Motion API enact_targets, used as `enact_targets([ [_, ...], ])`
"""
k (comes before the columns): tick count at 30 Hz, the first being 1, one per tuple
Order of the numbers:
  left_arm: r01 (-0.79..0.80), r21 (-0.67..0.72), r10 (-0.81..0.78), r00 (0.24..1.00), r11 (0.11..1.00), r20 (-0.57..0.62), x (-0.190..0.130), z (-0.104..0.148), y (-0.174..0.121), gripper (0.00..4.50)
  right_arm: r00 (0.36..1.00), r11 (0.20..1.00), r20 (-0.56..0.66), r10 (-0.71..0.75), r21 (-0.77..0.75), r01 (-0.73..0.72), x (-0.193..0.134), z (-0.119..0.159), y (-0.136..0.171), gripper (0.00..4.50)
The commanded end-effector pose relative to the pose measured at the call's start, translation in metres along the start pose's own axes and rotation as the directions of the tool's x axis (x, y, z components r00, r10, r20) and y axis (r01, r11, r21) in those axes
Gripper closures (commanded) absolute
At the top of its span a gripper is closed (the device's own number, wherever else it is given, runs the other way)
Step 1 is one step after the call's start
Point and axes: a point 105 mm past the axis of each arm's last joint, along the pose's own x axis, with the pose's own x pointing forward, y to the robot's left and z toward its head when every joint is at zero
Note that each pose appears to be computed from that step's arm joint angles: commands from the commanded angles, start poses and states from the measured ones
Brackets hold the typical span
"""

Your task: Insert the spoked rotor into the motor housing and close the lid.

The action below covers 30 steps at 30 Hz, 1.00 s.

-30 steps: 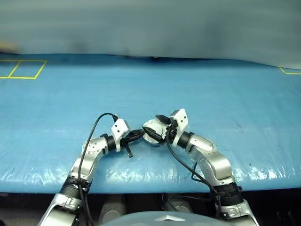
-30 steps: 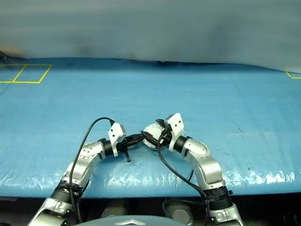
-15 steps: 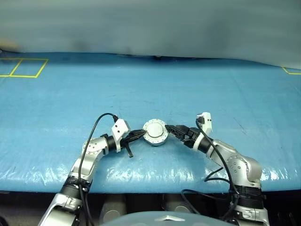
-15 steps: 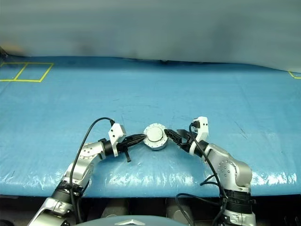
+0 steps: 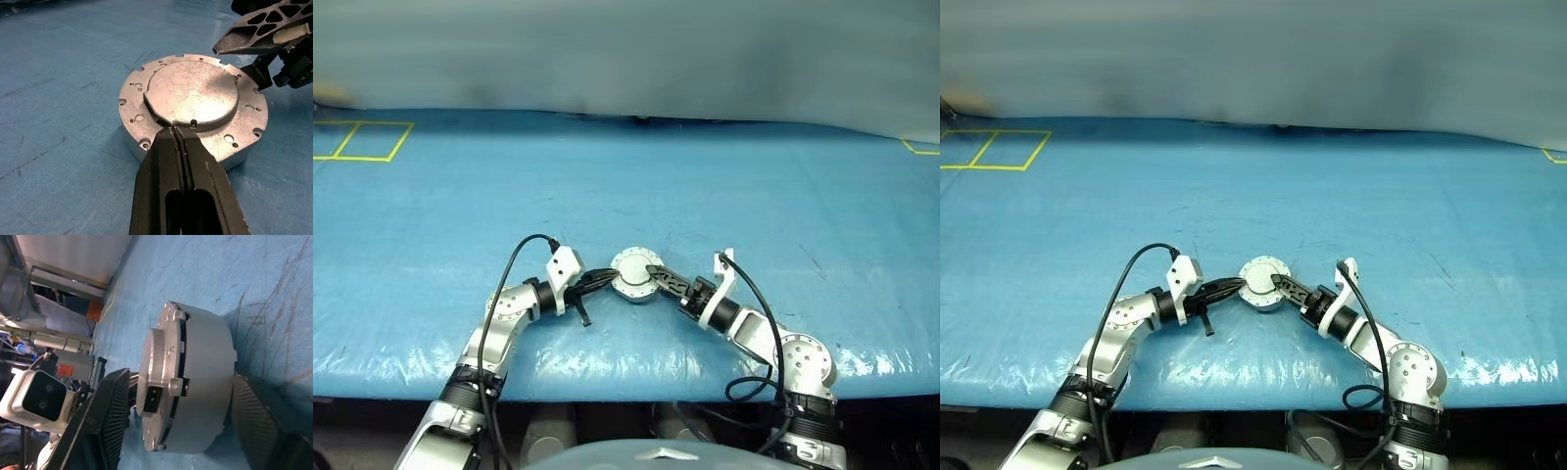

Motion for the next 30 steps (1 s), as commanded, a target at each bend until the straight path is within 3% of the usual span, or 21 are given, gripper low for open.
enact_targets([
  [1, 0.01, -0.015, -0.011, 0.999, 1.0, -0.04, 0.001, -0.011, -0.006, 4.5, 0.998, 0.998, 0.007, 0.059, -0.012, -0.059, 0.004, 0.003, 0.013, 2.18],
  [3, 0.009, -0.017, -0.01, 0.999, 1.0, -0.04, 0.001, -0.011, -0.007, 4.5, 0.998, 0.998, 0.006, 0.064, -0.004, -0.064, 0.004, 0.002, 0.013, 2.66],
  [6, 0.005, -0.019, -0.006, 0.999, 1.0, -0.038, 0.001, -0.011, -0.007, 4.5, 0.999, 0.999, -0.007, 0.04, -0.013, -0.04, 0.004, -0.001, 0.009, 3.03],
  [14, -0.047, -0.029, 0.047, 0.999, 0.998, -0.008, 0.0, -0.008, 0.0, 4.5, 1.0, 0.999, -0.015, 0.019, -0.028, -0.019, 0.005, -0.003, 0.006, 3.32],
  [18, -0.165, -0.228, 0.198, 0.972, 0.96, 0.128, -0.005, 0.009, 0.016, 4.5, 0.997, 0.998, 0.058, 0.057, 0.008, -0.057, 0.006, 0.007, 0.011, 3.32],
  [23, -0.175, -0.417, 0.283, 0.935, 0.892, 0.215, -0.021, 0.018, 0.017, 4.5, 0.966, 0.984, 0.208, 0.157, 0.052, -0.171, 0.007, 0.03, 0.029, 3.32],
  [26, -0.248, -0.42, 0.385, 0.879, 0.873, 0.281, -0.032, 0.025, 0.024, 3.92, 0.942, 0.971, 0.262, 0.211, 0.056, -0.233, 0.01, 0.038, 0.043, 3.32],
  [30, -0.23, -0.562, 0.487, 0.794, 0.794, 0.363, -0.041, 0.033, 0.028, 2.62, 0.913, 0.95, 0.304, 0.272, 0.069, -0.306, 0.013, 0.044, 0.06, 3.32],
])
